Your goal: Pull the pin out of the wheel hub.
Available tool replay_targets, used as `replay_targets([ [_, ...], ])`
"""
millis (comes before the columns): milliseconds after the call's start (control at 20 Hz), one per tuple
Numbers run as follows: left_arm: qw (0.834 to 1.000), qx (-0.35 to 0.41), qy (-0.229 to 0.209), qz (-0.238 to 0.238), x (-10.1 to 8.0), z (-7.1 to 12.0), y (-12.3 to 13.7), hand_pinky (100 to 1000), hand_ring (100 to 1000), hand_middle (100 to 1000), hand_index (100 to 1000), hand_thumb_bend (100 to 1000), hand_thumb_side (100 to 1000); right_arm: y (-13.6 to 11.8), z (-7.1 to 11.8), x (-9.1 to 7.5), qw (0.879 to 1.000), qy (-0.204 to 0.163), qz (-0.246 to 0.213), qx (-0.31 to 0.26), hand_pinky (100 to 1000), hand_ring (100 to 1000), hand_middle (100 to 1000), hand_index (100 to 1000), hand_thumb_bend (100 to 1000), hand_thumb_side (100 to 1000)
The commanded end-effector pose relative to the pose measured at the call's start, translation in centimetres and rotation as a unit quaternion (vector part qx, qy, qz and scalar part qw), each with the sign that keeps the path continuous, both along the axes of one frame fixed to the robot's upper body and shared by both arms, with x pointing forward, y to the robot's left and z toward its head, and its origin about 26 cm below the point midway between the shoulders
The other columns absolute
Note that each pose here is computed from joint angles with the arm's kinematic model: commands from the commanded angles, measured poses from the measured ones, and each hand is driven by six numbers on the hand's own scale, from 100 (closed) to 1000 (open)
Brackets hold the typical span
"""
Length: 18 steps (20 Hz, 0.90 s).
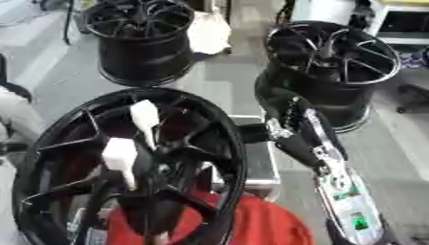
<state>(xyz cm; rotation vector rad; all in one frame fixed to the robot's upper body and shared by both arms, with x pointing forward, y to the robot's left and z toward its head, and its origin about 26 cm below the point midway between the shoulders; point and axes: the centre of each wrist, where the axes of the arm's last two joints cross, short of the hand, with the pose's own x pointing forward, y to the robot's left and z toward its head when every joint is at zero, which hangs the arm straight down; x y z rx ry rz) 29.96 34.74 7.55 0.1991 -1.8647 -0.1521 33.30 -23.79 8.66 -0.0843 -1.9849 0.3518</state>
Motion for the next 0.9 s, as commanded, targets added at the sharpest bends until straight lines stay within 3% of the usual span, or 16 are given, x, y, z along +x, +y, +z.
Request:
replay_targets([
  [50,1.000,0.016,-0.025,0.003,0.1,1.7,0.6,618,602,622,808,100,665,-0.3,0.8,0.1,1.000,-0.013,-0.002,-0.005,670,665,720,859,100,351],
  [350,0.998,0.050,-0.047,0.001,-0.1,3.2,2.0,619,604,626,810,100,638,-0.2,0.7,0.1,1.000,-0.012,0.000,-0.006,670,665,720,859,100,352],
  [550,0.989,0.125,-0.081,-0.020,-0.4,5.9,4.0,625,613,639,817,100,589,-0.2,0.8,0.2,1.000,-0.013,0.003,-0.009,670,665,720,860,100,351],
  [750,0.957,0.248,-0.128,-0.079,-0.4,10.0,5.8,641,629,662,833,100,534,-0.2,0.7,0.1,1.000,-0.011,0.006,-0.013,669,664,720,860,100,352],
  [900,0.916,0.338,-0.148,-0.156,0.1,12.7,6.0,653,646,683,844,100,519,-0.1,0.6,0.1,1.000,-0.009,0.010,-0.017,669,664,720,860,100,352],
])
